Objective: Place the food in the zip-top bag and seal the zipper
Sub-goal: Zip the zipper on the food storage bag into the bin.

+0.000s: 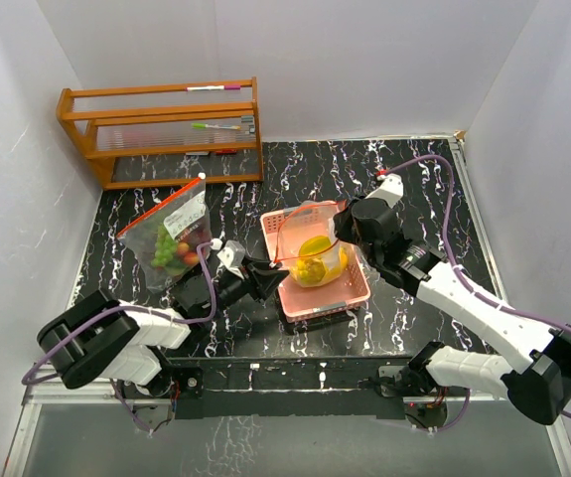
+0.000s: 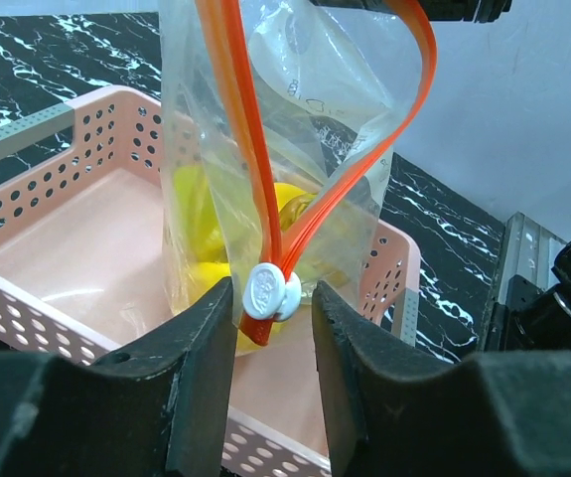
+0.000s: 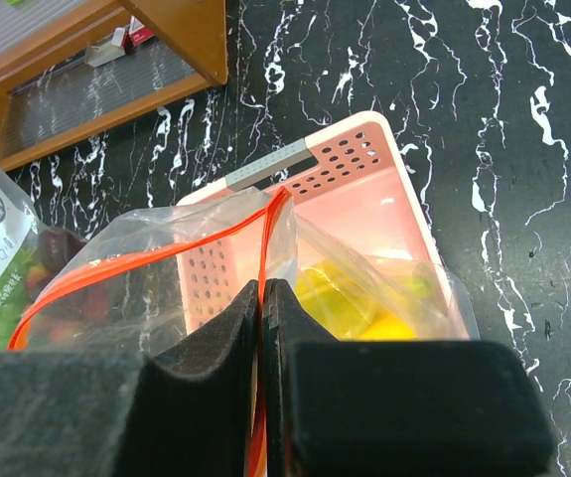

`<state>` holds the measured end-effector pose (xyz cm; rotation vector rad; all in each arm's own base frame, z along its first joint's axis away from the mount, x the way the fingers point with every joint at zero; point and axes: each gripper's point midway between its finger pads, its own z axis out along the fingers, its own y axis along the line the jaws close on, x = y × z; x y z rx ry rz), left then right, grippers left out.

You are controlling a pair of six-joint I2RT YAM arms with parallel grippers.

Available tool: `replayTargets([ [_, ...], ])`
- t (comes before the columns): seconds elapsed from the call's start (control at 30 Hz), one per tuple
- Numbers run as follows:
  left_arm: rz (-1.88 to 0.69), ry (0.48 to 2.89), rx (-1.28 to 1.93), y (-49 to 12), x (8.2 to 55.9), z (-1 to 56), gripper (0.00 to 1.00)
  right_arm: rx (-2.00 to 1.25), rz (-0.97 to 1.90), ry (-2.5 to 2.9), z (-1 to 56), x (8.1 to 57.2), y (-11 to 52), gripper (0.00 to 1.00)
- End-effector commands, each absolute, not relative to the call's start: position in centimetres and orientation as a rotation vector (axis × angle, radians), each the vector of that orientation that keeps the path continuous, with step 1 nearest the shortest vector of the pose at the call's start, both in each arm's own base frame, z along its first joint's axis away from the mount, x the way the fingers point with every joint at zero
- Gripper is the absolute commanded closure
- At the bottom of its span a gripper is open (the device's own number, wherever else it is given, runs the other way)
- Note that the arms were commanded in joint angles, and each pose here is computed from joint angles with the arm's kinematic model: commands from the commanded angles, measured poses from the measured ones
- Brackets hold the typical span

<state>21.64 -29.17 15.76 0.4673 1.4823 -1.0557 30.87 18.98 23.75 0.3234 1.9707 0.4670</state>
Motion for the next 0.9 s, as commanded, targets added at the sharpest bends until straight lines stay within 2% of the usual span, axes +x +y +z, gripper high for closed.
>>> replayTargets([
  [0.0,-1.086,1.353,0.437,-29.5,21.8,18.6,0.66,0.341,0.54,1.852,28.0,31.3,18.9,0.92],
  [0.13,-1.101,1.328,0.434,-29.9,21.9,19.0,0.7,0.344,0.533,1.856,27.8,31.2,18.7,0.92],
  [0.23,-1.1,1.297,0.427,-29.7,21.9,19.8,0.97,0.343,0.519,1.867,27.4,31.0,18.4,0.92],
  [0.27,-1.094,1.285,0.42,-29.5,21.9,20.2,1.0,0.346,0.514,1.872,27.2,30.9,18.3,0.92],
  [0.5,-1.005,1.262,0.54,-29.2,21.4,23.8,1.0,0.328,0.478,1.913,25.5,29.4,17.0,0.91],
  [0.77,-0.882,1.324,0.66,-29.1,21.9,23.1,1.0,-0.007,0.522,1.855,29.7,26.6,17.3,0.56],
  [0.87,-0.91,1.347,0.738,-30.1,21.4,21.6,1.0,-0.216,0.546,1.816,31.5,24.9,18.0,0.53],
])
